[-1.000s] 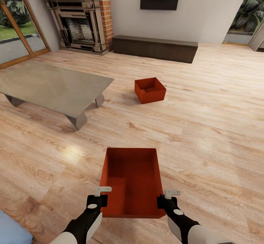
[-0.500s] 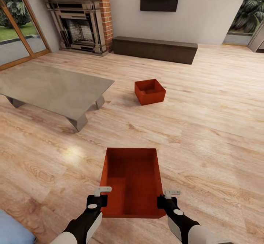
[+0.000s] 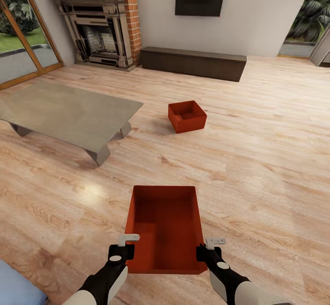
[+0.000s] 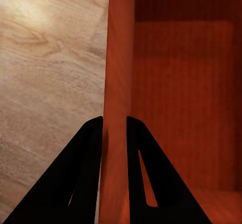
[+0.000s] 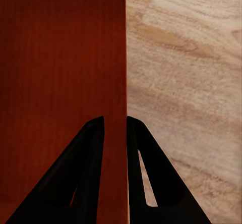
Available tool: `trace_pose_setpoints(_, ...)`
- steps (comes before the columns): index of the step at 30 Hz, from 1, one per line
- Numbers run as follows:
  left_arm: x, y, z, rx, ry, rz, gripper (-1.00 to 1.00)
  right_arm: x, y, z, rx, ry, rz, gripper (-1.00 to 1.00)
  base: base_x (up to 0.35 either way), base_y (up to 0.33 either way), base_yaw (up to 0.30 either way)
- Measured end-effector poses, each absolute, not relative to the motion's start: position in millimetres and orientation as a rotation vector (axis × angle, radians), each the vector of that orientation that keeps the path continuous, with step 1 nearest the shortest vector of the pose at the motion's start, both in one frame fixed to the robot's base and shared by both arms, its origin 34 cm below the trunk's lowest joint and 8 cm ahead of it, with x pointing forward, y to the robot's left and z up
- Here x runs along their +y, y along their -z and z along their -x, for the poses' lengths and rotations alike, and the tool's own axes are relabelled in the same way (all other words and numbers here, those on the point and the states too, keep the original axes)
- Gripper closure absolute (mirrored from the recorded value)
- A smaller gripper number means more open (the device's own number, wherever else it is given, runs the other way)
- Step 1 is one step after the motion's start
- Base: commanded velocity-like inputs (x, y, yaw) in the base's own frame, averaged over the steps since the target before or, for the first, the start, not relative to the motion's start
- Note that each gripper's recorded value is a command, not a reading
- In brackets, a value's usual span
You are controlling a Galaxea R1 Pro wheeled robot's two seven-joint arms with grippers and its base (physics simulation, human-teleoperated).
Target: Move the two storage containers from the living room to the garage. In the garage, place one container on the floor and stack the other container on top of it (either order is fine).
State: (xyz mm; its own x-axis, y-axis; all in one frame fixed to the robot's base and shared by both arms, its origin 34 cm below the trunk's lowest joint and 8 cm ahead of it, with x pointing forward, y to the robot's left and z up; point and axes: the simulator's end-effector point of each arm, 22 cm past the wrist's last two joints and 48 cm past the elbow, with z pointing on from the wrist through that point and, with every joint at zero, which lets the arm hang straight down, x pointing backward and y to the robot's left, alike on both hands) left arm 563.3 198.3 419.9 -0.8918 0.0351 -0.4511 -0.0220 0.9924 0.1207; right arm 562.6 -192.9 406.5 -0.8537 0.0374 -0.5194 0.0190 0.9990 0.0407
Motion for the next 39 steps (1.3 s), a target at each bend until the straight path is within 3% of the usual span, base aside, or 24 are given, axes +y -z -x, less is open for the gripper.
trace_pose_setpoints(39, 198.2, -487.7, -567.5, 2.665, -0.169, -0.013, 1.0, -193.0, -474.0, -566.1, 2.592, -0.046, -0.042, 1.0, 0.0, 0.0, 0.0)
